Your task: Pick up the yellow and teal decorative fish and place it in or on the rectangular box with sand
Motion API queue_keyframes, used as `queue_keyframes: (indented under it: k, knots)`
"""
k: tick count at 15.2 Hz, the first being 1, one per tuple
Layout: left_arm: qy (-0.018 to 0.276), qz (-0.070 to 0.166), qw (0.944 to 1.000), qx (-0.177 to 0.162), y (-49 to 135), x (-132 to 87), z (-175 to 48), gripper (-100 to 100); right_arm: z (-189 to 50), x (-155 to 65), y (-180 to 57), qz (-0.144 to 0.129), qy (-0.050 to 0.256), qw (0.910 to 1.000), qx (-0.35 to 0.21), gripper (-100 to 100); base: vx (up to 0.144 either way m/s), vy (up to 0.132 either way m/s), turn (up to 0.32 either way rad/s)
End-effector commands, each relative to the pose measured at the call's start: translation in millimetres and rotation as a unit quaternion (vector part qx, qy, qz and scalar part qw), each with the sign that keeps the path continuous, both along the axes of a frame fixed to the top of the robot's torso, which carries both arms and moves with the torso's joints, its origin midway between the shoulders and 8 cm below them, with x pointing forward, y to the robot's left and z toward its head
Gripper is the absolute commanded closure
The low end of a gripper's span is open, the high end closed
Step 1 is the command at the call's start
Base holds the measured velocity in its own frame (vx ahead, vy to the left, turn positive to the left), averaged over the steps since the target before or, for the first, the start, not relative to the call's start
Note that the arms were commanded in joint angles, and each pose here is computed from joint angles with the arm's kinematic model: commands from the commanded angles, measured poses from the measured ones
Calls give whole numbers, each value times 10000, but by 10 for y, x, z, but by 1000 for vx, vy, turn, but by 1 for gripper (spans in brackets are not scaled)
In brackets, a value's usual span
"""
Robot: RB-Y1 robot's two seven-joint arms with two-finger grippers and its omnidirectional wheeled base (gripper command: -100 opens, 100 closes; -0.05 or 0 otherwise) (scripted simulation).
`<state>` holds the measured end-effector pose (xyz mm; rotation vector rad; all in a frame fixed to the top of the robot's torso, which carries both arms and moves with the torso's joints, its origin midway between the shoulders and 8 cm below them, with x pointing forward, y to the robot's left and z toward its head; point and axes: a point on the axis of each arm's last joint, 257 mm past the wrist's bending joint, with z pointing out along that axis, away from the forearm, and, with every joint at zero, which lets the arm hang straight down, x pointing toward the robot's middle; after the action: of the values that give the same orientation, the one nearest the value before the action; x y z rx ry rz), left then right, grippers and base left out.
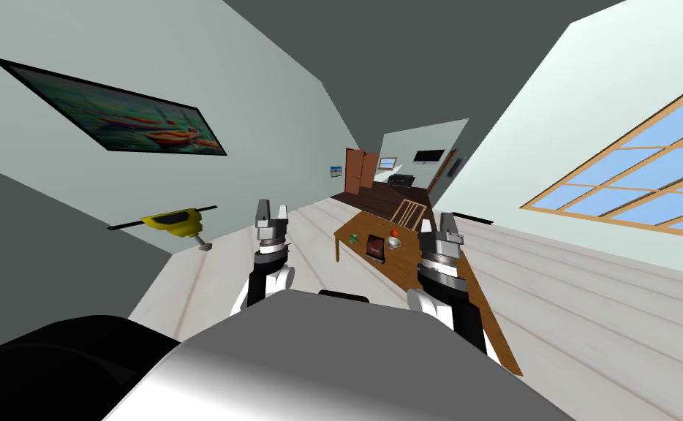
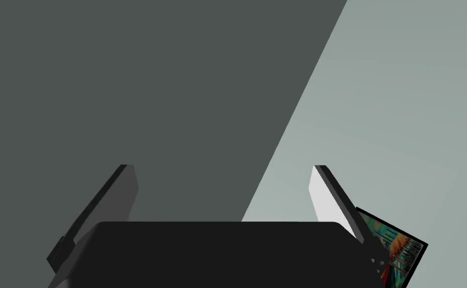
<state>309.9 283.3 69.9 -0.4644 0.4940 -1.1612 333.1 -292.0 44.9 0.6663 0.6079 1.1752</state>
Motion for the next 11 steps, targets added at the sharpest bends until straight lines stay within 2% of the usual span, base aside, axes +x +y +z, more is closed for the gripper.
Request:
queue_keyframes:
  k: [1, 5, 7, 8, 10, 11]
  knots:
    - [0, 0, 10000, 0, 0, 0, 0, 0, -25, 35, 64, 72, 83, 9997, -230, -100, 2, 10, 12]
    - [0, 0, 10000, 0, 0, 0, 0, 0, -140, 144, 200, 131, 327, 9964, -774, -100, 2, 41, 26]
    - [0, 0, 10000, -1, 0, 0, 0, 0, -269, 242, 279, 82, 536, 9918, -1156, -100, 11, 93, 47]
    - [0, 0, 10000, -1, 0, 0, 0, 0, -269, 242, 279, 80, 536, 9918, -1159, -100, 7, 91, 23]
    - [0, 0, 10000, -1, 0, 0, 0, 0, -440, 357, 352, -6, 775, 9850, -1540, -100, 9, 95, 36]
    - [0, 0, 10000, -1, 0, 0, 0, 0, -440, 357, 352, -28, 777, 9846, -1568, -100, 17, 94, 25]
